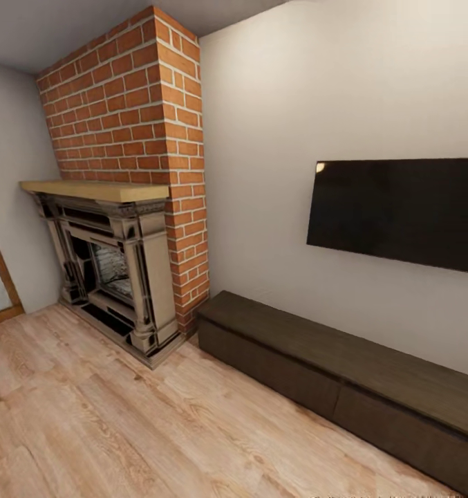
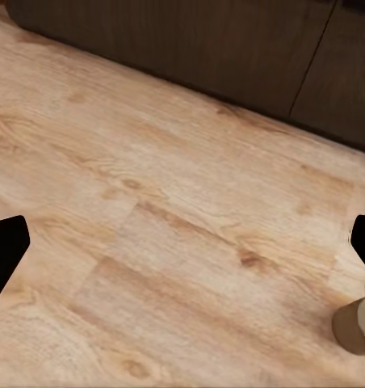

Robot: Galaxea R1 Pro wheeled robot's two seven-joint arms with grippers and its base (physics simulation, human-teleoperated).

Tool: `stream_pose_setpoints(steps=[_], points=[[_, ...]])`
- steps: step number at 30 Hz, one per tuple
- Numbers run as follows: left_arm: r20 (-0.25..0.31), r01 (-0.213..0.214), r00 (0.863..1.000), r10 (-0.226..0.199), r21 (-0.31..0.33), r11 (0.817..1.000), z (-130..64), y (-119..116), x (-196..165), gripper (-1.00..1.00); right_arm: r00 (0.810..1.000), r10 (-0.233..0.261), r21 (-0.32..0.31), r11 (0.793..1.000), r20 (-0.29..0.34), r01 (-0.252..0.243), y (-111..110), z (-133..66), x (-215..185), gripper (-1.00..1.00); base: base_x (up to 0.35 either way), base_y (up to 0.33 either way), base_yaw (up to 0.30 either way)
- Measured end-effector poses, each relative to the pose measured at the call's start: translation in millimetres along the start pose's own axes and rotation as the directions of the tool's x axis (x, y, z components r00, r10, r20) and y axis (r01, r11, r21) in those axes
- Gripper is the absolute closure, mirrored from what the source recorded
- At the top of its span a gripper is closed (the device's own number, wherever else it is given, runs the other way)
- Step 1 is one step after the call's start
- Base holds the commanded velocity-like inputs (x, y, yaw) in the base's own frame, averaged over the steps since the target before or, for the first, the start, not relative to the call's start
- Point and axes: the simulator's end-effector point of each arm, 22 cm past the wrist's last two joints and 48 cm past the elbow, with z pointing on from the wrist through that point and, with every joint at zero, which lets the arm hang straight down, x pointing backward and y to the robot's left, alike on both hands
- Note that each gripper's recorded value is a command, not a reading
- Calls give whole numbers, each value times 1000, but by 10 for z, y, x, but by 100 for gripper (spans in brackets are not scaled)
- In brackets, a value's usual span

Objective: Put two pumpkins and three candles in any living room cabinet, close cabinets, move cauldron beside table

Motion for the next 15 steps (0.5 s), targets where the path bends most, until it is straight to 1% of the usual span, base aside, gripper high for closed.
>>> stream_pose_setpoints(steps=[2, 5, 15], points=[[2, 1, 1000, -1, 2, 1000, 0, -4, -9, -100, 1000, 0, 0, 1000, 2, 0, 1, 0, -8, -100, 2, 98, -247], [5, 2, 1000, -2, 3, 1000, 0, -7, -22, -100, 1000, 0, 0, 1000, 5, 0, 2, 2, -21, -100, 1, 209, -247], [15, 3, 1000, -4, 5, 1000, 1, -16, -61, -100, 1000, 2, 0, 1000, 16, -2, 2, 9, -68, -100, 1, 281, -247]])
